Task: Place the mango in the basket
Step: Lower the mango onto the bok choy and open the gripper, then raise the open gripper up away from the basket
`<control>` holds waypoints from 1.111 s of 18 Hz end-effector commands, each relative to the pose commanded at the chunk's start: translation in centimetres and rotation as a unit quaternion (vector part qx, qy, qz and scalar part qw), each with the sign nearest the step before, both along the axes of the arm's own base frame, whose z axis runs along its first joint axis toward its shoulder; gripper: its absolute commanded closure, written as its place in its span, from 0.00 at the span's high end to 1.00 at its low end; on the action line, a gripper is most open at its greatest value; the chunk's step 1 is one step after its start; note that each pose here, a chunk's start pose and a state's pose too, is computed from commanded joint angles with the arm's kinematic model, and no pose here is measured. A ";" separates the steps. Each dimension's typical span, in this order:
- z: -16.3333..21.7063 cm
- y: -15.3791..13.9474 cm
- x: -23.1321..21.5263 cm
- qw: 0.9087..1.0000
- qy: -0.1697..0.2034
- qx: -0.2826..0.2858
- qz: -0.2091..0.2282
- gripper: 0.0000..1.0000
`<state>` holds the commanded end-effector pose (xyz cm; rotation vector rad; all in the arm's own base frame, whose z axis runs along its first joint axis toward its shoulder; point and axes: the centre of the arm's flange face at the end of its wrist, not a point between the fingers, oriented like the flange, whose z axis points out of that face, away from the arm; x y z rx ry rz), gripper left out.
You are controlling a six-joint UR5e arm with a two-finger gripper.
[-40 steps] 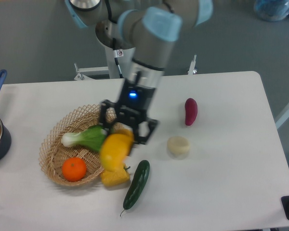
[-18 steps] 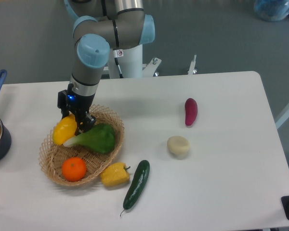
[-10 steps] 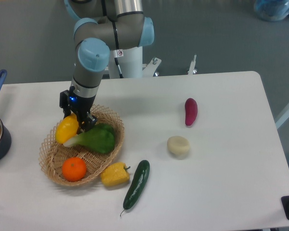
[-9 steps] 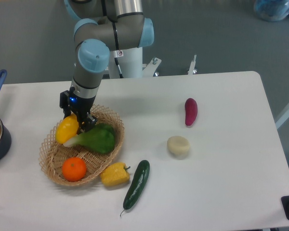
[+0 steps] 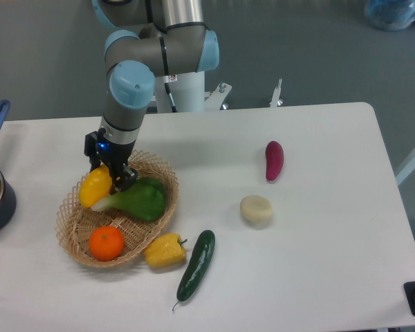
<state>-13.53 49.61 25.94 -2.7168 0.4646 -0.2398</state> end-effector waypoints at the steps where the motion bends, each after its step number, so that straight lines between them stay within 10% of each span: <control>1: 0.1 0.0 0.0 1.000 0.000 0.001 0.000 0.96; 11: 10.2 1.9 -3.6 0.994 0.043 0.078 0.059 1.00; 20: 23.2 -4.6 -15.0 0.950 0.205 0.111 0.208 1.00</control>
